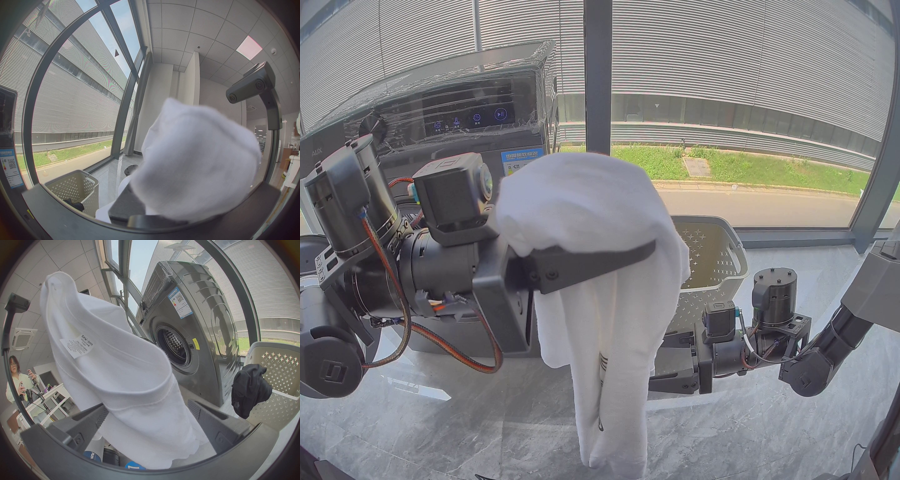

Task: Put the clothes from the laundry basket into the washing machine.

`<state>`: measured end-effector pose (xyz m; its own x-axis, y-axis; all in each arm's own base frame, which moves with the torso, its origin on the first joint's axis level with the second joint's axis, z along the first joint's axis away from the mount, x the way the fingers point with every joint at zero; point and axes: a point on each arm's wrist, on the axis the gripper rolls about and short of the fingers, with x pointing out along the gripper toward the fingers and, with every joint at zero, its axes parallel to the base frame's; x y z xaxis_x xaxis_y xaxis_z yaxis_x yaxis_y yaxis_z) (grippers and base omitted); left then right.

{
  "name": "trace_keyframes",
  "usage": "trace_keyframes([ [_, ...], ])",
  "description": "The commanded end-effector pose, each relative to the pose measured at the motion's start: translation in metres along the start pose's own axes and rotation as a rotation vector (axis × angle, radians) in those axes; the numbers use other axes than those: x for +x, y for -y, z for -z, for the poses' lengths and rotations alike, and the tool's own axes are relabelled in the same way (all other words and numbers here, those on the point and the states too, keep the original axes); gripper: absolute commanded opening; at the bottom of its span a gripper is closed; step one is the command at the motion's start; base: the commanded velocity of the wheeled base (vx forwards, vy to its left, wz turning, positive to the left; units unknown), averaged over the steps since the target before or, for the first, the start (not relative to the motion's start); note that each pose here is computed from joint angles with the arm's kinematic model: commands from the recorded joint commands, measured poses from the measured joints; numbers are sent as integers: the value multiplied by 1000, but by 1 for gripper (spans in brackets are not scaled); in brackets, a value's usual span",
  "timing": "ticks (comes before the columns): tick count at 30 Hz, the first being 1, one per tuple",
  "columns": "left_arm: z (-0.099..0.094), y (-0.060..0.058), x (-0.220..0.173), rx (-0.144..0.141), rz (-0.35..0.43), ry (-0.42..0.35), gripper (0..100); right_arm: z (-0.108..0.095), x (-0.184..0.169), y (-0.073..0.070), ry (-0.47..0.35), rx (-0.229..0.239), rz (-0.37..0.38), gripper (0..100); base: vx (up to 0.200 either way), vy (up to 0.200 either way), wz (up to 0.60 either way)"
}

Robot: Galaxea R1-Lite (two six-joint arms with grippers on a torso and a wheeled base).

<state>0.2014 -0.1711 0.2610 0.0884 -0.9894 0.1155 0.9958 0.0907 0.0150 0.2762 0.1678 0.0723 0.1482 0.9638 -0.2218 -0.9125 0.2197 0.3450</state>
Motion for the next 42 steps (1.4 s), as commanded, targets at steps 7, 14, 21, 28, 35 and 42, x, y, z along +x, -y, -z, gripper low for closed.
trace_keyframes([
  [7, 1, 0, 0, -2, 0, -2, 0, -3, 24, -14, -13, -39, -87, 100, 0, 0, 0],
  [14, 1, 1, -1, -3, 0, -3, 0, -7, 28, -13, -6, -49, -95, 100, 0, 0, 0],
  [21, 1, 0, 0, -2, 0, -2, 0, -5, 28, -14, -11, -47, -101, 0, 0, 0, 0],
  [28, 5, -6, -5, -11, -32, -14, 0, -8, 3, -25, 3, -46, -62, 0, 0, 0, 0],
  [35, 6, -12, -15, -12, -63, -18, 0, -15, -35, -43, 46, -58, -9, 0, 0, 0, 0],
  [42, 17, -19, -23, -31, -112, -45, 0, -24, -52, -43, 90, -83, 48, 0, 0, 0, 0],
])
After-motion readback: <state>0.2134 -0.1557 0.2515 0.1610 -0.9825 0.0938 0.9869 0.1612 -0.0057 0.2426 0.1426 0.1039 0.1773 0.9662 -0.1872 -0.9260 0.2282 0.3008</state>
